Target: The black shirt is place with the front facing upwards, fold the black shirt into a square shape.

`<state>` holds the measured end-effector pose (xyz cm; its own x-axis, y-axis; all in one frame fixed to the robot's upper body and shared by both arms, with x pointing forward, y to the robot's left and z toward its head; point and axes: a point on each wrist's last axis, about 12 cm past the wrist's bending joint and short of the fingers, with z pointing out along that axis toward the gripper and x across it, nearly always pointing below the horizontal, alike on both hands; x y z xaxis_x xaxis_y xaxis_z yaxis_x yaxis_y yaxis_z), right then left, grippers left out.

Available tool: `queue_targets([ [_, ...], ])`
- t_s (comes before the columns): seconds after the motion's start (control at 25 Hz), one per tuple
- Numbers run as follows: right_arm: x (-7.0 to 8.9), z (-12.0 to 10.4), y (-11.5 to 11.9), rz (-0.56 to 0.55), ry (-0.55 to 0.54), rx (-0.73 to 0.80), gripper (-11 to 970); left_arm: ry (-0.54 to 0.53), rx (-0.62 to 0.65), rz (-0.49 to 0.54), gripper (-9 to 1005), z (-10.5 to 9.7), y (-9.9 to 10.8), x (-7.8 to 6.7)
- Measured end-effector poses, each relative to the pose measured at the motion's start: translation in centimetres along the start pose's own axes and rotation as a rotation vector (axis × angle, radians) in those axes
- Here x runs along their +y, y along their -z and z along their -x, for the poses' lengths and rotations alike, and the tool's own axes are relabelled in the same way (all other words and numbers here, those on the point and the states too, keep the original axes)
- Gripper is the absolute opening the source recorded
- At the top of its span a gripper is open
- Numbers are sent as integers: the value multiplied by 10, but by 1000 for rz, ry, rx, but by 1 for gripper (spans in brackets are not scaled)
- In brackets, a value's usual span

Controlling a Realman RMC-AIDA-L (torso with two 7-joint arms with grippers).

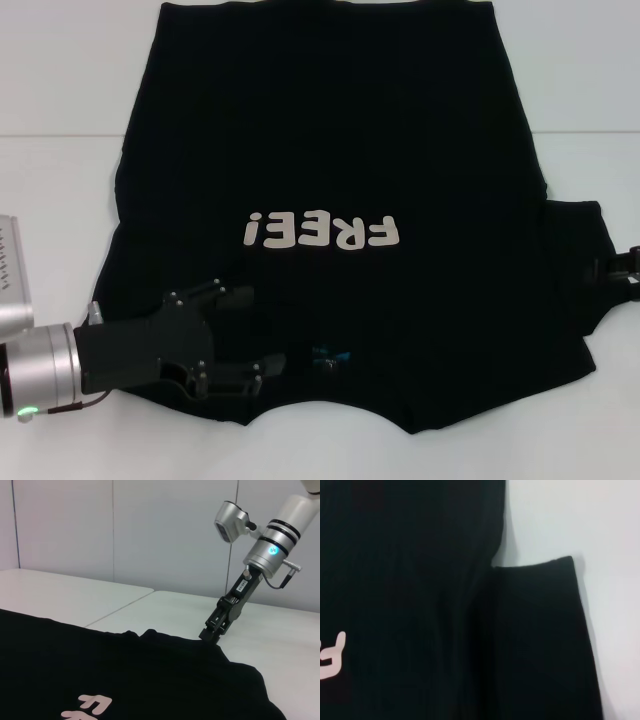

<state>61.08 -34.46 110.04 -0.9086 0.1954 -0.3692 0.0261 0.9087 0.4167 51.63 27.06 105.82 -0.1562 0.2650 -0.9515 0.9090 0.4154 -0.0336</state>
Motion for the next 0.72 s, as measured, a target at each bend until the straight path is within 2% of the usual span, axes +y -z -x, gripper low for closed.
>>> queue_targets([
  [0.72, 14, 4, -9, 9, 31, 10, 824, 2, 5, 9, 935, 0, 0, 2],
])
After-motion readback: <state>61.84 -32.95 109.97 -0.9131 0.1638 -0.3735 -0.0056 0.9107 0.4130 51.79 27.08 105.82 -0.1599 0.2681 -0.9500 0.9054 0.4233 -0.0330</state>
